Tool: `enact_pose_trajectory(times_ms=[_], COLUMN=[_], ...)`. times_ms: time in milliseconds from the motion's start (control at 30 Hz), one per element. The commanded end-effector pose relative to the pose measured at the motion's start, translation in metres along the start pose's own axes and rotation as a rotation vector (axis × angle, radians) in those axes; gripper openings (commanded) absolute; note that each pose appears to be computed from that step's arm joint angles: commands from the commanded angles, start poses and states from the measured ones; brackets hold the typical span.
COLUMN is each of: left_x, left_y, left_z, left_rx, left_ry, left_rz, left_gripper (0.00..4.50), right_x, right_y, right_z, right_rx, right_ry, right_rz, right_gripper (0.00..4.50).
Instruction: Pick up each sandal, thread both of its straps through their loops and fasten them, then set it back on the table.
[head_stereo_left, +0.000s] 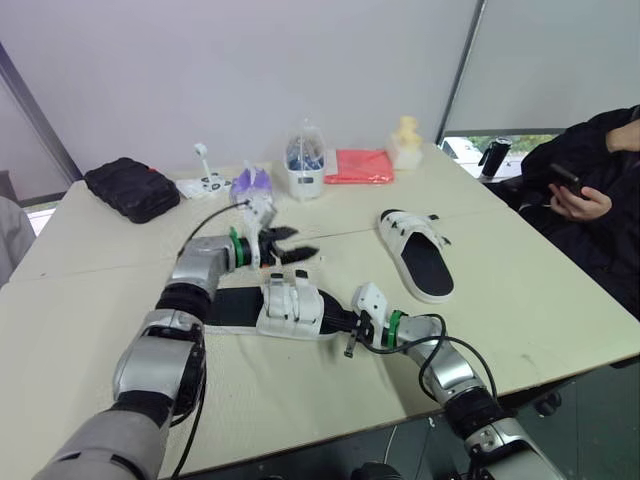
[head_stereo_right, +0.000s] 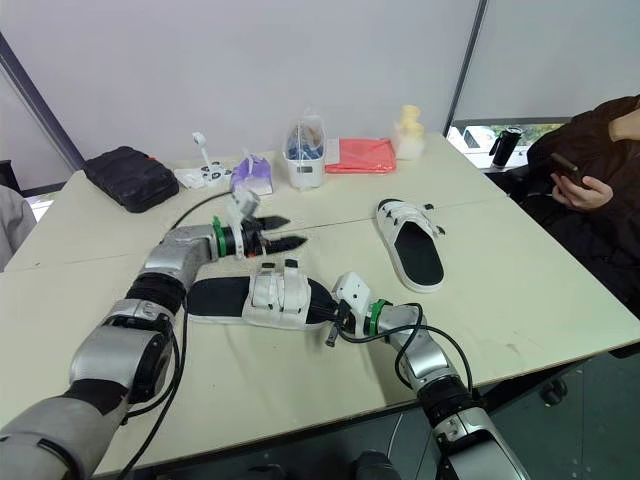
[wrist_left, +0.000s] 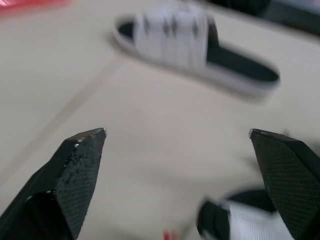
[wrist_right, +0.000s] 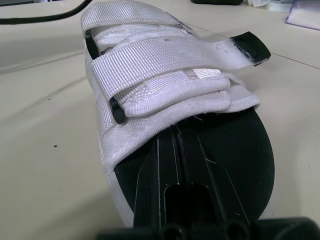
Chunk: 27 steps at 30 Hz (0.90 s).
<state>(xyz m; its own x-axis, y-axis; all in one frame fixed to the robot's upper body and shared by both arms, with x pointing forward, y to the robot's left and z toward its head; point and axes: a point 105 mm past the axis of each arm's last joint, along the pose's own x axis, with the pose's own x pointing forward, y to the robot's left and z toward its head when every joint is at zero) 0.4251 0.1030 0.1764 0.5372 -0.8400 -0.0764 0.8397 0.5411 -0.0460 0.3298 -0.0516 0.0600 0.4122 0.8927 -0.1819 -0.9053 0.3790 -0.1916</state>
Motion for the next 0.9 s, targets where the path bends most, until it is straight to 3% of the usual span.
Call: enact_pose_trajectory(times_ms=[33, 100, 233, 367, 667, 900], left_x=[-0.056, -0.080, -0.125, -0.144, -0.135, -0.130], left_y=[0.002, -0.010, -0.044, -0.061, -0.089, -0.088], left_z=[0.020, 0.018, -0.014, -0.029, -0.051, -0.056], left_rx=[-0.085, -0.125, -0.248, -0.299, -0.282, -0.301], left_ry=[-0.087, -0.063, 0.074, 0.122, 0.130, 0.117], left_rz=[0.042, 0.045, 0.026, 0.064, 0.068, 0.059], left_gripper=[4.49, 4.49, 4.49, 4.49, 4.49, 4.49], right_x=[-0.006, -0.007, -0.007, -0.014, -0.064, -0.078], right_y=[0.019, 0.019, 0.014, 0.006, -0.003, 0.000], right_z=[-0.044, -0.044, -0.036, -0.019, 0.056, 0.077], right_rx=[0.096, 0.096, 0.076, 0.041, -0.065, -0.059], right_ry=[0.163, 0.163, 0.141, 0.092, -0.049, -0.066], right_rz=[0.049, 0.052, 0.056, 0.042, -0.109, -0.166], right_gripper=[0.00, 0.00, 0.00, 0.00, 0.00, 0.00])
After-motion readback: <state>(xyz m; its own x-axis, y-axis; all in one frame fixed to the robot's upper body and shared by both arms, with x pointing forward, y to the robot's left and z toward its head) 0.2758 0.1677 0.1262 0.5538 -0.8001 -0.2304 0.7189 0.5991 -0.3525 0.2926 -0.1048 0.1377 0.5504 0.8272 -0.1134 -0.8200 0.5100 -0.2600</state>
